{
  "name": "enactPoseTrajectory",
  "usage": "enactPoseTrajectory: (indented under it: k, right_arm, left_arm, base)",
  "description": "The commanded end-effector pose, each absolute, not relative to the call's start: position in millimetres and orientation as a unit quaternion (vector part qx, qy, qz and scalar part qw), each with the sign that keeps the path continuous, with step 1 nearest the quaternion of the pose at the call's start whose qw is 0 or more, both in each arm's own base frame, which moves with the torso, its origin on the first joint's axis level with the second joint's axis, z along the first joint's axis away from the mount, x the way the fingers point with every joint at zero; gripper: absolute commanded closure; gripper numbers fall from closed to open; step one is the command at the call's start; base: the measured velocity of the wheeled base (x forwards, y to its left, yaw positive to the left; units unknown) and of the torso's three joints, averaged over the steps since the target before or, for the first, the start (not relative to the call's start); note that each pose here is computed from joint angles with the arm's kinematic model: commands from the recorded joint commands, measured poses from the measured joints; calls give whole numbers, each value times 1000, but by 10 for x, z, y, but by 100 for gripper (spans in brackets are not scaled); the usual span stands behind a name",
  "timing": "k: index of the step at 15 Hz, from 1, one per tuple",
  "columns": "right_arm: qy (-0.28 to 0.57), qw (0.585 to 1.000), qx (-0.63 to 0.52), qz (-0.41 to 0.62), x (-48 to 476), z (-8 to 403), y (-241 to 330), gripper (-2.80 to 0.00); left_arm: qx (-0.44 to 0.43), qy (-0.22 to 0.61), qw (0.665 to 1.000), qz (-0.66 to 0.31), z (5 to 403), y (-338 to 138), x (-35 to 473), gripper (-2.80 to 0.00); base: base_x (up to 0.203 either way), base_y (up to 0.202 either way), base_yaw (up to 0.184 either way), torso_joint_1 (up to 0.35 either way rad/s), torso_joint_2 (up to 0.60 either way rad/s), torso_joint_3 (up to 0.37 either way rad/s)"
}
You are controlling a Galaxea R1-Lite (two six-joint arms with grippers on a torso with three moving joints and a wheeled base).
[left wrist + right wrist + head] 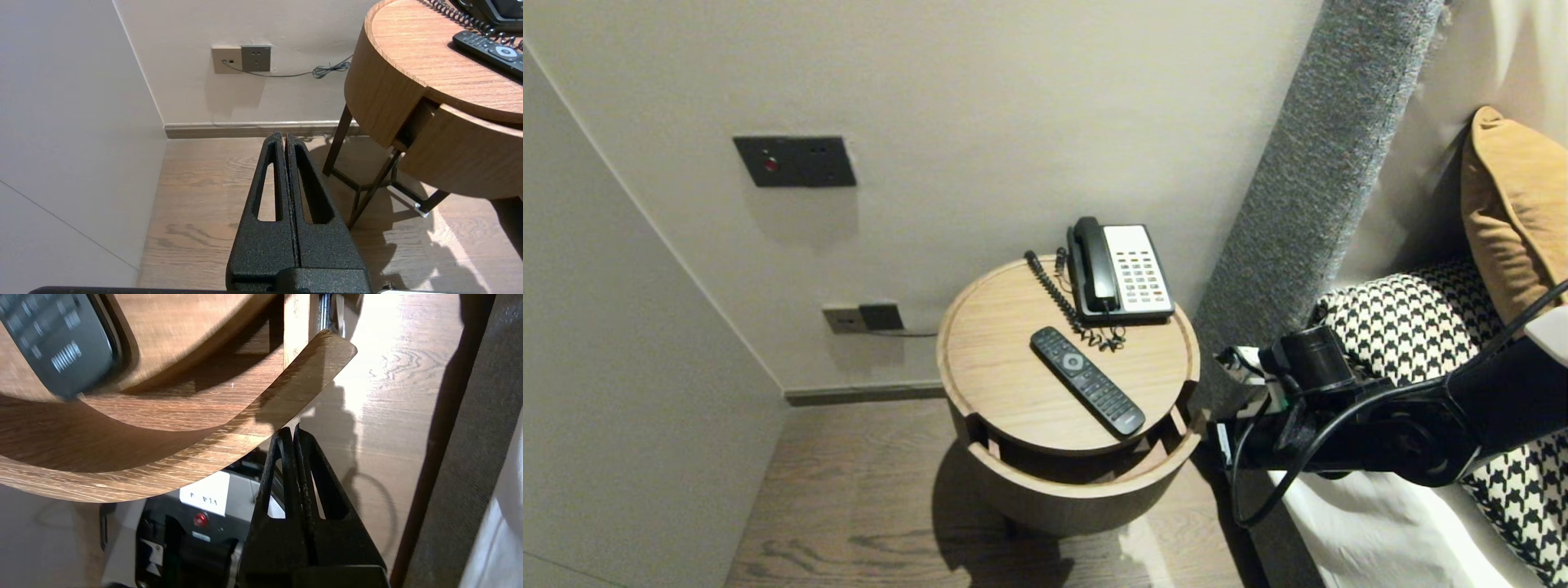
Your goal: Close the nightstand drawer
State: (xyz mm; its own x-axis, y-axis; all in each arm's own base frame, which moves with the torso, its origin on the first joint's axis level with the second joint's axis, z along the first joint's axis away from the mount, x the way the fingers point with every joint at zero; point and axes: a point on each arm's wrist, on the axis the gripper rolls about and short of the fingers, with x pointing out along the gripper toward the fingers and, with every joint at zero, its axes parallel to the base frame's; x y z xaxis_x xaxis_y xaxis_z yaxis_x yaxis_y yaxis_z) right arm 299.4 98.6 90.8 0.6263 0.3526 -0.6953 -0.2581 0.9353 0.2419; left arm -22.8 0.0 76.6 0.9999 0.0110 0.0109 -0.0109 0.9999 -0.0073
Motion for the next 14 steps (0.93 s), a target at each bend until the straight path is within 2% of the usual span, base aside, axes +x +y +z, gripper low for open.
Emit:
enactPoseTrajectory:
  k: [1,14]
  right_arm:
    - [392,901,63,173,3021,931,1016,0]
    - [381,908,71,157,3145,952,1078,0]
  left_arm:
    - [-4,-6,1000,6,767,0,-228,0]
    - [-4,-6,1000,6,767,0,-228,0]
  base:
    - [0,0,0,0,0,0]
    - [0,0,0,0,0,0]
